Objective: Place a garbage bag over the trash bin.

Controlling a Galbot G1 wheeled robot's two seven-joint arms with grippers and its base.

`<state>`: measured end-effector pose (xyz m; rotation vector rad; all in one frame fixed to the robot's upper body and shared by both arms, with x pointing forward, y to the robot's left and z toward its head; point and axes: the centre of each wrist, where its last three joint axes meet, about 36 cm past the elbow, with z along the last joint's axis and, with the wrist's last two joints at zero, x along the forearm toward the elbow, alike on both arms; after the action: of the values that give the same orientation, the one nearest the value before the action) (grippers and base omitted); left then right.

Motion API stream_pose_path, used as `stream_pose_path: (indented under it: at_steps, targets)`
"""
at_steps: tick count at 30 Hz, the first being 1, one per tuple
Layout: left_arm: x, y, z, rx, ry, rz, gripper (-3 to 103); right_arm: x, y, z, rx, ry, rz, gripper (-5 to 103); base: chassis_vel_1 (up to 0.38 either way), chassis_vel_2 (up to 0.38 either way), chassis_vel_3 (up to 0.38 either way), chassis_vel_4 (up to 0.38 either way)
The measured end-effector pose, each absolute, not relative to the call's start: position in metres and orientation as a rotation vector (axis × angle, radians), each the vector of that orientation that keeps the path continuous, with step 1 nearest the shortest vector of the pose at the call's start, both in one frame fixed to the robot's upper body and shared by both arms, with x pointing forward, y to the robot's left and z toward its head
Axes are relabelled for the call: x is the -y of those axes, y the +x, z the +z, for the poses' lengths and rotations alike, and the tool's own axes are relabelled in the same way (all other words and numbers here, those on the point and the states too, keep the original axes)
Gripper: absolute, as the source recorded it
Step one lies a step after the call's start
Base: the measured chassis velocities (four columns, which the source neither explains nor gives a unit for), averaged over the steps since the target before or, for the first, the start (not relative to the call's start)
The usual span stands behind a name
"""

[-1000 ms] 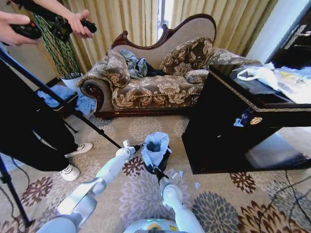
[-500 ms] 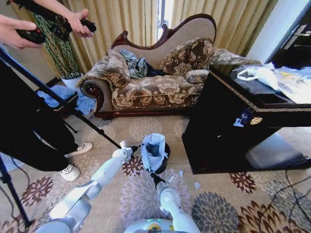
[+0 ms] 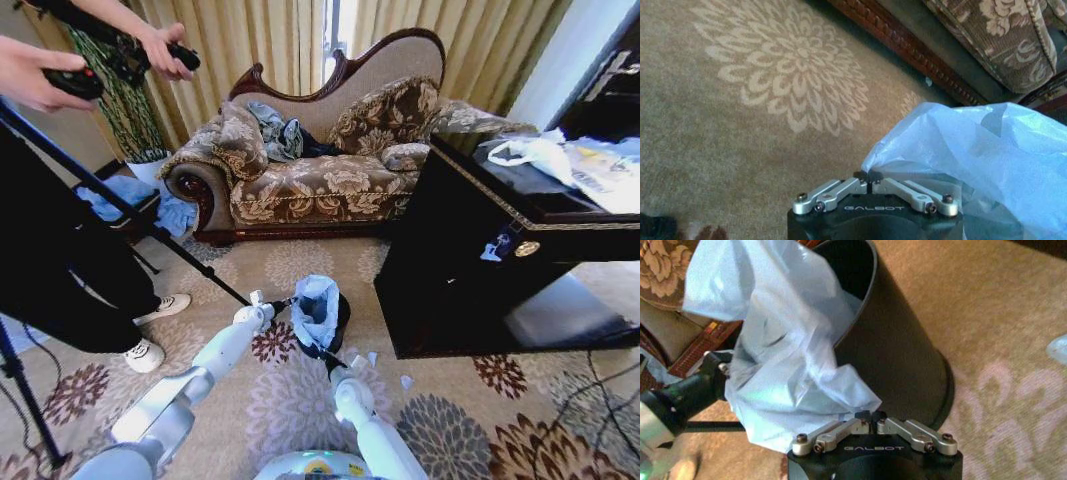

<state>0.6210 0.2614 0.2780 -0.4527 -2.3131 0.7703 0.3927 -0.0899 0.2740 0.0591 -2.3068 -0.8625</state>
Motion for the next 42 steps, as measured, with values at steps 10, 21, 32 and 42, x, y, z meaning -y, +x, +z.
stream_pose_path:
  at_steps: [10, 21, 32, 42]
  targets:
    - [-0.253, 0.619, 0.272, 2.321, -0.453, 0.740, 0, 0.106, 0.398, 0.268, 2.384, 0.050, -0.772, 0, 0.000, 0.000, 0.000, 0.000]
    - [-0.252, 0.614, 0.268, 2.332, -0.436, 0.720, 27, 0.127, 0.402, 0.268, 2.482, 0.044, -0.660, 0, 0.000, 0.000, 0.000, 0.000]
    - [-0.273, 0.622, 0.284, 2.366, -0.418, 0.718, 70, 0.136, 0.402, 0.265, 2.617, 0.110, -0.524, 0, 0.000, 0.000, 0.000, 0.000]
    - [-0.276, 0.635, 0.302, 2.362, -0.382, 0.783, 99, 0.151, 0.403, 0.246, 2.671, 0.140, -0.460, 0, 0.000, 0.000, 0.000, 0.000]
